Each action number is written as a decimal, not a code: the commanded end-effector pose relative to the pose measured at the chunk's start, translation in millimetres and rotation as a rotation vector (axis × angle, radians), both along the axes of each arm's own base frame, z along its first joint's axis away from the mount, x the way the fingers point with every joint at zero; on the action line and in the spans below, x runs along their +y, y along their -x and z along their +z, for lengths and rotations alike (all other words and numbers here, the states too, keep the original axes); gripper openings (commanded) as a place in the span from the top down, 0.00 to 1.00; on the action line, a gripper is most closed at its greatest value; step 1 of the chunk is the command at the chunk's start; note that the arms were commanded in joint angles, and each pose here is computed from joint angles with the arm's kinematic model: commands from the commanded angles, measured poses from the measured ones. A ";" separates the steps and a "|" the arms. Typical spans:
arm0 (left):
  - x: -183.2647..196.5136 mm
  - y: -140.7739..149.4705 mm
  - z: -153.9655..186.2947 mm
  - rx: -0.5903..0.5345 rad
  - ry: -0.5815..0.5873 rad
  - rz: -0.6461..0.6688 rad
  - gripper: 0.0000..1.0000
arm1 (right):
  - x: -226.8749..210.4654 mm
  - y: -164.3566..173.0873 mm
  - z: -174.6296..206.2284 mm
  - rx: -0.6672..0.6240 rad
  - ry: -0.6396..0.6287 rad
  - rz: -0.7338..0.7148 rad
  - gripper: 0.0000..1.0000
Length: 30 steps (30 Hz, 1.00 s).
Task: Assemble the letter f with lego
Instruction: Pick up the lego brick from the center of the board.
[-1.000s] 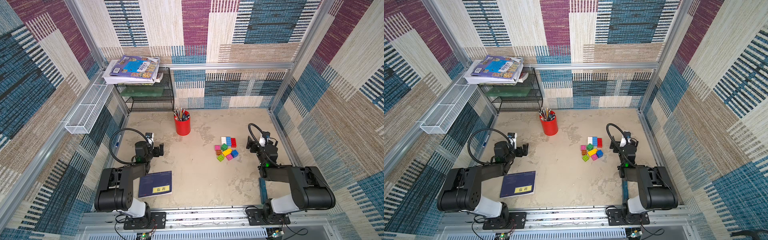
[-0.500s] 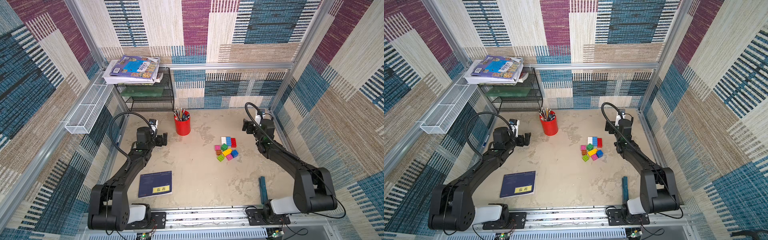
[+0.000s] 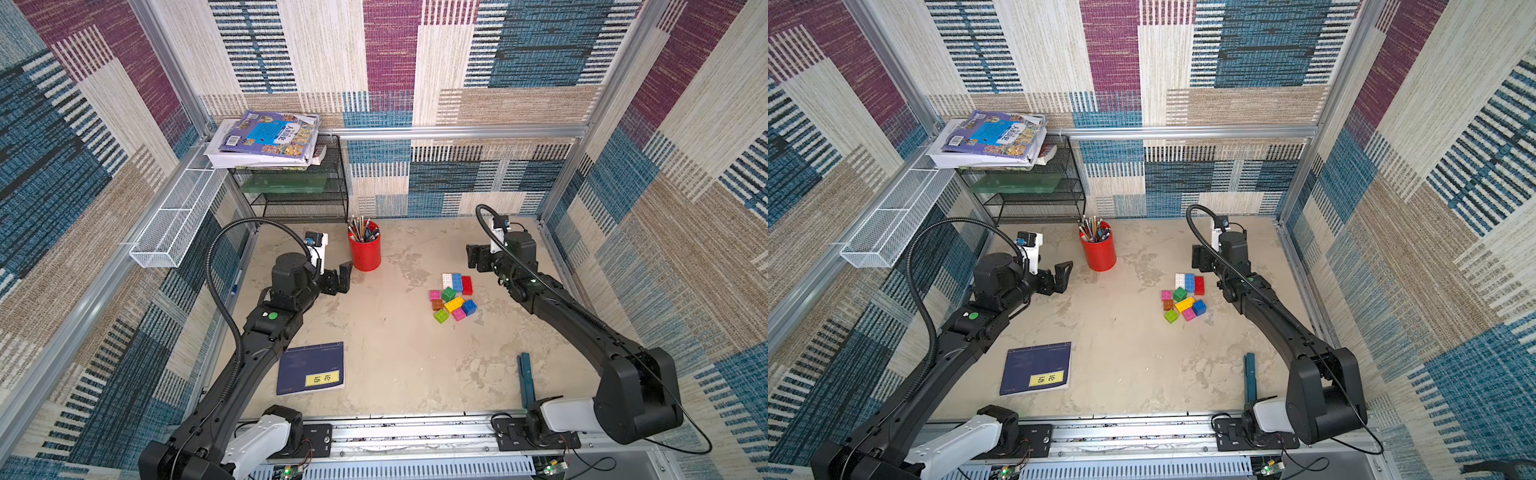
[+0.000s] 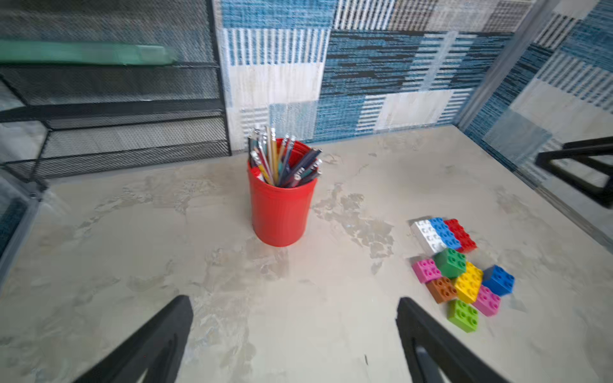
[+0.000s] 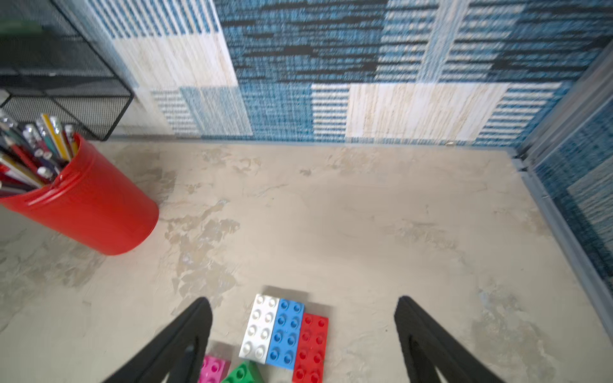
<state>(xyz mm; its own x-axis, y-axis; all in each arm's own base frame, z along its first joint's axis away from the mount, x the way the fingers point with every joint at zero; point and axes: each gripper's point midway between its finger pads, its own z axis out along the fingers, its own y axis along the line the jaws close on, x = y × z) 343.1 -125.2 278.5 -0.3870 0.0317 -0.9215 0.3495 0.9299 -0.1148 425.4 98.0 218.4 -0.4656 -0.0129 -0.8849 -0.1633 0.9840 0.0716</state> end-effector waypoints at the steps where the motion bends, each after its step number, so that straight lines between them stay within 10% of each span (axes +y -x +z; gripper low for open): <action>1: -20.5 16.6 -16.0 0.098 0.058 -0.071 0.01 | 13.3 8.1 -18.5 0.069 0.038 0.065 0.16; 10: -64.6 44.0 -47.5 0.177 0.060 -0.211 0.01 | 46.6 14.0 -61.6 0.190 0.078 0.206 0.38; 30: -65.0 58.9 -60.6 0.168 0.010 -0.192 0.01 | 74.7 34.5 -138.9 0.426 0.193 0.309 0.40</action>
